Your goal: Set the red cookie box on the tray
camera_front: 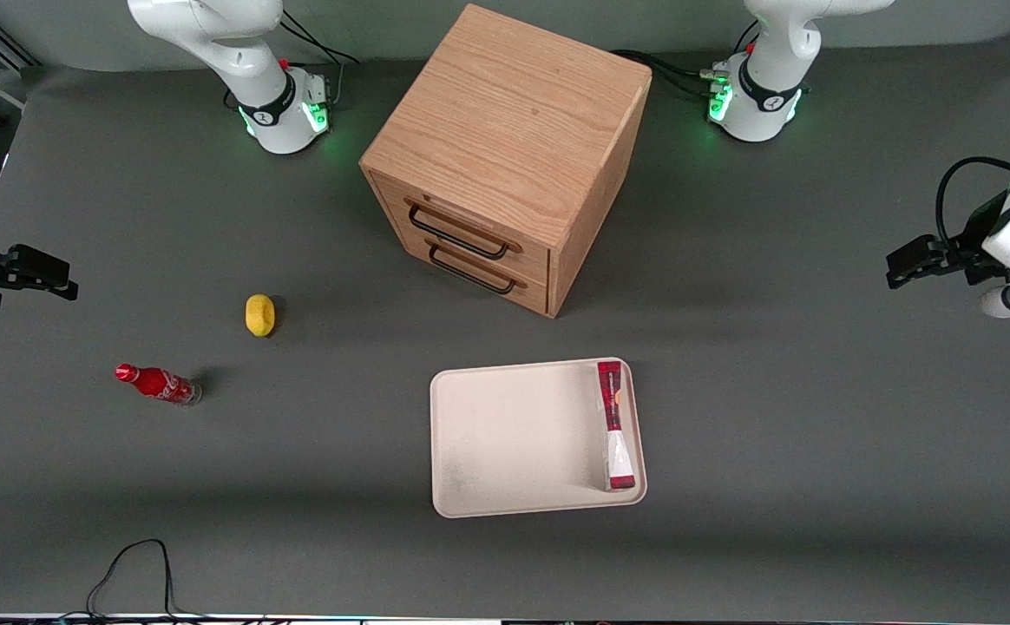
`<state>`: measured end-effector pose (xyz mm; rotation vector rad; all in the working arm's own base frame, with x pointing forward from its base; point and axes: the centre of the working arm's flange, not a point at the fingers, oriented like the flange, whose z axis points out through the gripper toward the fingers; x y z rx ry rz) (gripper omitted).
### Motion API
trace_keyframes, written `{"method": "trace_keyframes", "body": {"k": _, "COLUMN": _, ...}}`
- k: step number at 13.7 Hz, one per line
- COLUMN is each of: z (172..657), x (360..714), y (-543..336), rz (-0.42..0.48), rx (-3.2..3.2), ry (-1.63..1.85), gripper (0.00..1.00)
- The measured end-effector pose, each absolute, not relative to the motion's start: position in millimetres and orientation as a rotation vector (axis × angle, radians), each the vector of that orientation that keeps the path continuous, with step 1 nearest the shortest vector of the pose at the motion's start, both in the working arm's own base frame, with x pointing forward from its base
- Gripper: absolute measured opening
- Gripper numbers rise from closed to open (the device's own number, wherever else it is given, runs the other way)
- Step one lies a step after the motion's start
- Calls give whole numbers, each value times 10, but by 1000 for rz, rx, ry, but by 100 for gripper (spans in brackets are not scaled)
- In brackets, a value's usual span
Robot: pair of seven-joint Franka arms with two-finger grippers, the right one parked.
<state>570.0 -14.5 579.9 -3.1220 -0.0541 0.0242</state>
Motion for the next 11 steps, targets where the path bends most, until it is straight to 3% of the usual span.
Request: {"method": "trace_keyframes", "body": {"k": 11, "z": 5893, "x": 5618, "y": -99, "rz": 46, "rx": -3132, "ry": -72, "gripper": 100}}
